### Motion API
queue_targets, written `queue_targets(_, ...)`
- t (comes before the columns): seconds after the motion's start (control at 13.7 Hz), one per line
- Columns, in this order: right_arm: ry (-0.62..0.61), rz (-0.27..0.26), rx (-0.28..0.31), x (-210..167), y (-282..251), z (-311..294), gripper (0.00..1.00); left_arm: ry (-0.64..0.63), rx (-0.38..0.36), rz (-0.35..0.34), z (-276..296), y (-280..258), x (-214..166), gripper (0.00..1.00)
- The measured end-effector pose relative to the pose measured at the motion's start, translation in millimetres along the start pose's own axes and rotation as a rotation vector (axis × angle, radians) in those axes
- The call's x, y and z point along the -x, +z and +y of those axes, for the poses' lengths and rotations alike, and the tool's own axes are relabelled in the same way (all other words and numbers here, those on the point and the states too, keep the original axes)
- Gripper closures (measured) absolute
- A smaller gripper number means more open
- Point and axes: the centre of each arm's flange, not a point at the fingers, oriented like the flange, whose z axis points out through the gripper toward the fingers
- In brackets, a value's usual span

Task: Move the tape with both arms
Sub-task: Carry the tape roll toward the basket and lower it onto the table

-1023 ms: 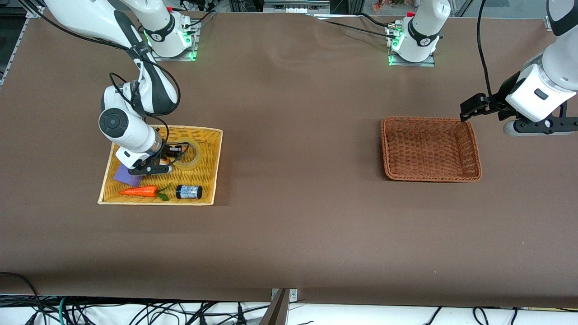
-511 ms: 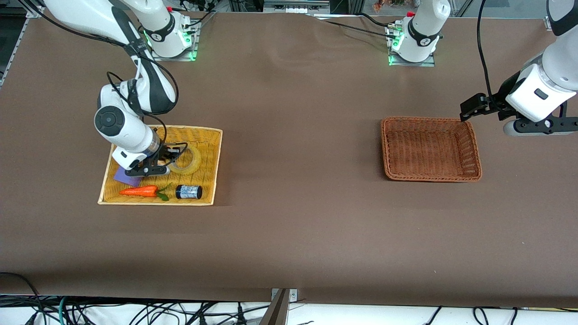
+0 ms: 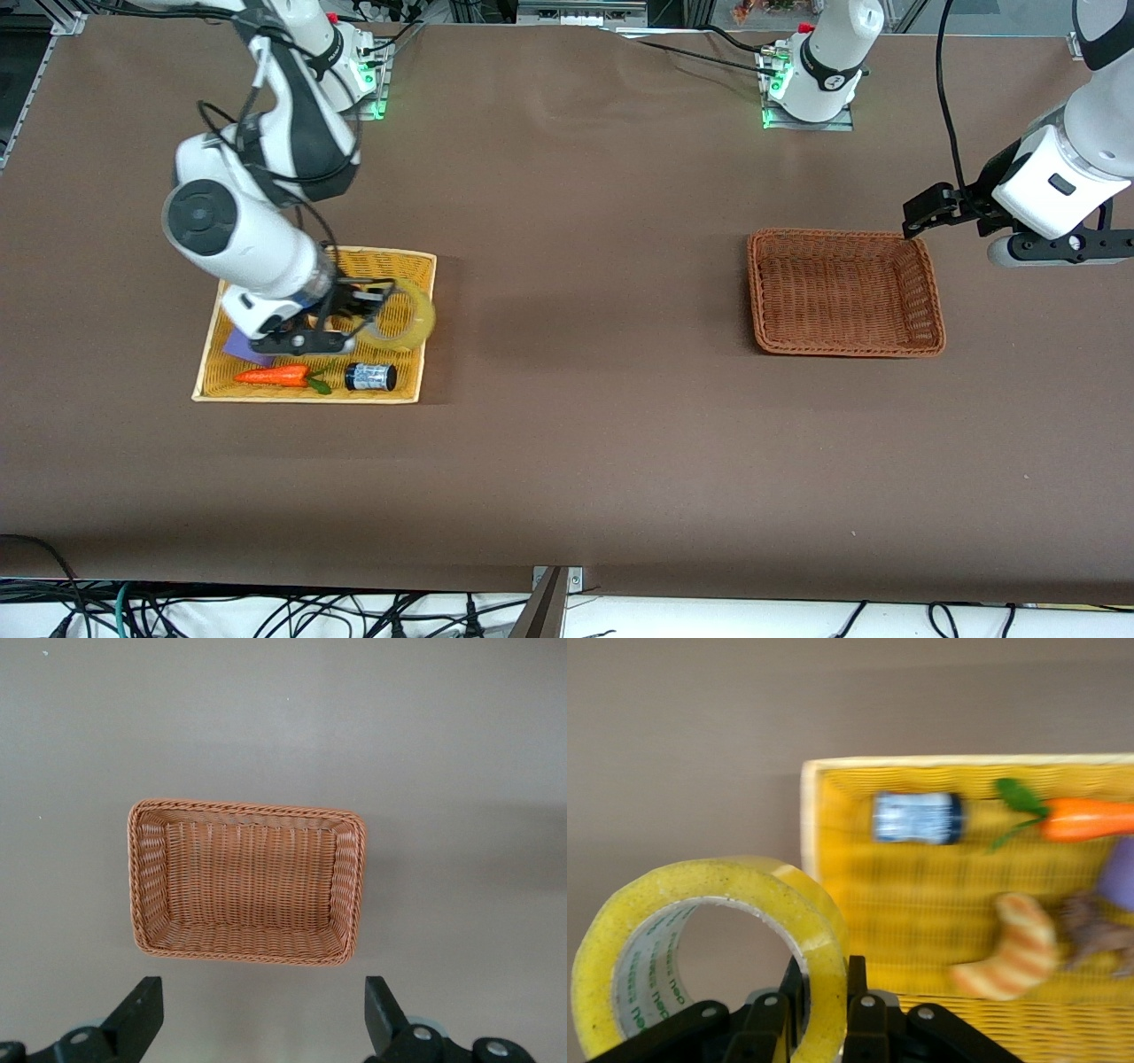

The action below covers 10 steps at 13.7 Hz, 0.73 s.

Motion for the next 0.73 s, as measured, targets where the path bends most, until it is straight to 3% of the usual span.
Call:
queue_targets(0.37,0.089,0.023,-0.041,14.2,41.0,-130.1,0.78,0.0,0.0,-0.001,0.0,0.3,0.0,0.0)
queue_targets(0.73,0.126,0.064,-0.091,30.9,95.6,-188.9,0.78,-0.001,0.0,-0.001,-0.4,0.4,-0.1,0.0)
